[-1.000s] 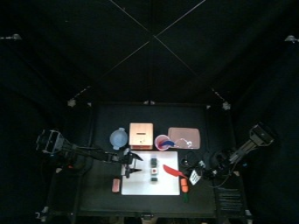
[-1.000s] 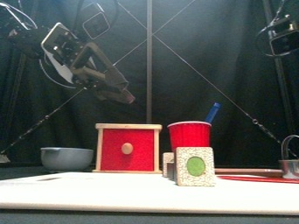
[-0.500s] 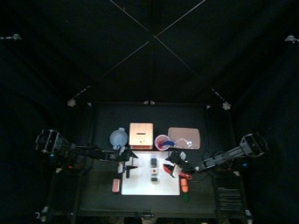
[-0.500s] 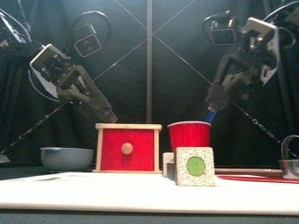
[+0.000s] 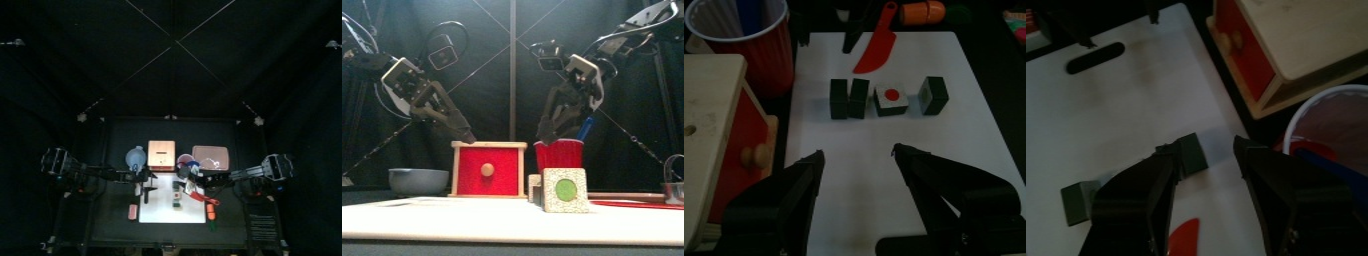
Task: Place sushi on board then cut the sushi with the knife then place the pieces on the plate
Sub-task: Place the 4 sushi pieces on the plate
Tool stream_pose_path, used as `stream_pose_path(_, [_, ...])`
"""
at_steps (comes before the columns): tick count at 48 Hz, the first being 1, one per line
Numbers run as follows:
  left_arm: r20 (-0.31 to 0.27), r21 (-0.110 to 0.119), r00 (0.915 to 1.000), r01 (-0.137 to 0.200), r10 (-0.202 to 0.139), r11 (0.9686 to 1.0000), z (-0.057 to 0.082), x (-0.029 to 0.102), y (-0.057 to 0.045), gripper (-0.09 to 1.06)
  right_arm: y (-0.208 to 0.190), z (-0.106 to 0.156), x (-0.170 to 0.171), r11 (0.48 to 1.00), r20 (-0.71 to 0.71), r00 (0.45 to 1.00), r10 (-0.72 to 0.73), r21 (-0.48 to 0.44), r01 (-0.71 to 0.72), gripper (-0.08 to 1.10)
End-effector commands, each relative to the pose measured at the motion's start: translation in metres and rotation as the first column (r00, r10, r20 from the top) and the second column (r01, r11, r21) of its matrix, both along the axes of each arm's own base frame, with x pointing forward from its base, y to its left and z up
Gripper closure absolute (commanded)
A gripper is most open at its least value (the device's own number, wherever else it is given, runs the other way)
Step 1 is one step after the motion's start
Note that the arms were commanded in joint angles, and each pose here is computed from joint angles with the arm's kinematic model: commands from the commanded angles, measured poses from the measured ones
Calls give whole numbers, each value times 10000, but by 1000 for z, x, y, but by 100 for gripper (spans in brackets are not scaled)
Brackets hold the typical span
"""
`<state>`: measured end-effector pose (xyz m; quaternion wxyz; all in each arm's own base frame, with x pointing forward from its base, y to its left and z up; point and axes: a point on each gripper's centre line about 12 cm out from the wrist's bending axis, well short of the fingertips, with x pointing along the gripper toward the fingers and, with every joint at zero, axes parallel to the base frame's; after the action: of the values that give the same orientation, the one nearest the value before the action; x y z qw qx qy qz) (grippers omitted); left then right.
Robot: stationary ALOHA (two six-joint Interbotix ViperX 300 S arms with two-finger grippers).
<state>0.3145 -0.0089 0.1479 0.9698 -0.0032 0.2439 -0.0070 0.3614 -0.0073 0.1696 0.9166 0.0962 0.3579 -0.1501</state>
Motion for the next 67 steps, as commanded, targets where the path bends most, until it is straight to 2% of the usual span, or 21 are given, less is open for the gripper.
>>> stream_pose_path(1, [169, 21, 9999, -14, 14, 10000, 3, 3, 1, 5, -6, 8, 6, 9998, 247, 9997, 36, 179, -40, 26])
stream_pose_path(11, [123, 22, 9999, 1, -1, 10000, 2, 3, 0, 5, 0, 3, 9, 9970, 239, 9992, 317, 697, -333, 28])
stream_pose_path(25, [62, 24, 10000, 17, -17, 10000, 0, 3, 0, 5, 1, -23, 10, 9976, -541, 9977, 400, 584, -368, 27])
stream_pose_path(31, [62, 11, 10000, 9, -9, 10000, 0, 3, 0, 5, -1, -28, 9, 9983, -760, 9964, 372, 466, -337, 22])
stream_pose_path(40, [31, 12, 10000, 9, -9, 10000, -1, 3, 0, 5, 0, -29, 9, 9985, -805, 9960, 376, 420, -343, 15])
stream_pose_path(67, [-77, -5, 10000, -13, 13, 10000, -4, 2, 0, 5, 2, -37, 18, 9984, -983, 9942, 427, 412, -388, 14])
